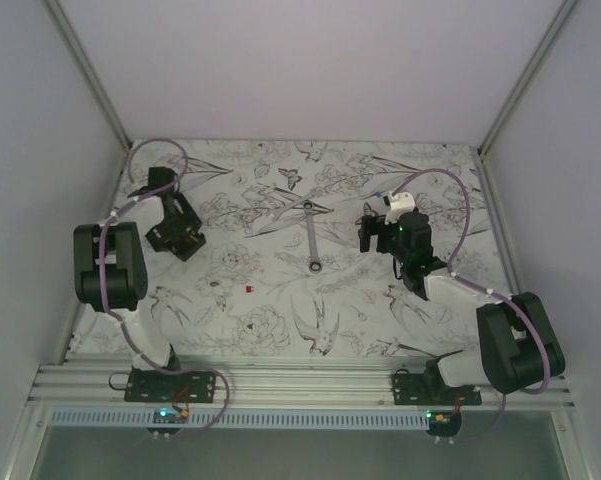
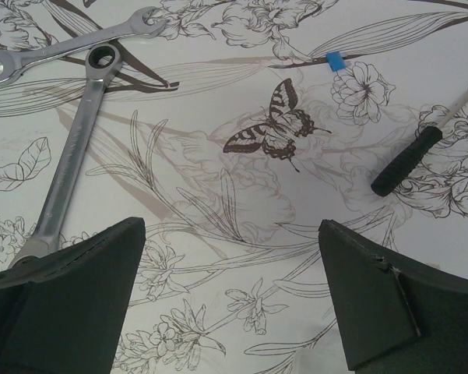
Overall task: Snap on the fuse box
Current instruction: Move the fuse box base at the center of the board.
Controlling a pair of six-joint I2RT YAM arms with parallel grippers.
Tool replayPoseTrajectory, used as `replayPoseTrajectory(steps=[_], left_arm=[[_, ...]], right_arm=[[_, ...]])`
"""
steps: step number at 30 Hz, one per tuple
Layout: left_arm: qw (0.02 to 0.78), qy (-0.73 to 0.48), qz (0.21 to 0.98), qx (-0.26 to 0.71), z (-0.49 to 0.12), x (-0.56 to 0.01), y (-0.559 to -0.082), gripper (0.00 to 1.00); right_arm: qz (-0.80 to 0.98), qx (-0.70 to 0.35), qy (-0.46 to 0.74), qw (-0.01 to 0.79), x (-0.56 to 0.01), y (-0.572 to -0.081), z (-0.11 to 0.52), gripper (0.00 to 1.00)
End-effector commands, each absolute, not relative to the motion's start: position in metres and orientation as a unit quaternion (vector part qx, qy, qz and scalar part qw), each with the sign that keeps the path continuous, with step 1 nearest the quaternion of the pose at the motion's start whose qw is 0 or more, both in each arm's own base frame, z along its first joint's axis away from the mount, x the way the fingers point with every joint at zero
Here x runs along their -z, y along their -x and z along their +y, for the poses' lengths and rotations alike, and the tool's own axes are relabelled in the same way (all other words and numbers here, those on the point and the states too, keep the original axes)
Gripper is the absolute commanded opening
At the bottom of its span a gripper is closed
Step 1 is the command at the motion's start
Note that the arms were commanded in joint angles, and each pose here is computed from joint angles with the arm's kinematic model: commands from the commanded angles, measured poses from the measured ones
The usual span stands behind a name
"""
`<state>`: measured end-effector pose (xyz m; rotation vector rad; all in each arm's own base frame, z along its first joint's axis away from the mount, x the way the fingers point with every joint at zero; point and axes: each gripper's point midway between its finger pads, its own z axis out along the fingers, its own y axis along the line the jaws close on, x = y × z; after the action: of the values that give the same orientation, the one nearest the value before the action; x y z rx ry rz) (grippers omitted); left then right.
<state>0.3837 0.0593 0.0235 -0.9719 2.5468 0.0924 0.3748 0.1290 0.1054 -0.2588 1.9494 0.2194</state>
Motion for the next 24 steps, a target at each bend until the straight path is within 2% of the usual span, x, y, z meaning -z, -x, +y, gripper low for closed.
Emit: replayPoseTrajectory(steps=[1, 15, 24], left_arm=[[0.165, 0.267, 0.949, -0.021, 0.018, -0.021, -0.372, 0.92], [0.142, 0.076, 0.986, 0.032, -0.129, -0.019, -0.362, 0.92], [0.135, 0.014, 0.990, 0.030, -0.183, -0.014, -0.334, 0.93]], right_arm=[[0.813, -0.109, 0.110, 0.561, -0.118, -0.380, 0.139, 1.00], [0.823, -0.115, 0.113, 0.544, -0.111, -0.381, 0.143, 1.00], [0.823, -0.116, 0.113, 0.544, -0.112, -0.380, 0.143, 1.00]])
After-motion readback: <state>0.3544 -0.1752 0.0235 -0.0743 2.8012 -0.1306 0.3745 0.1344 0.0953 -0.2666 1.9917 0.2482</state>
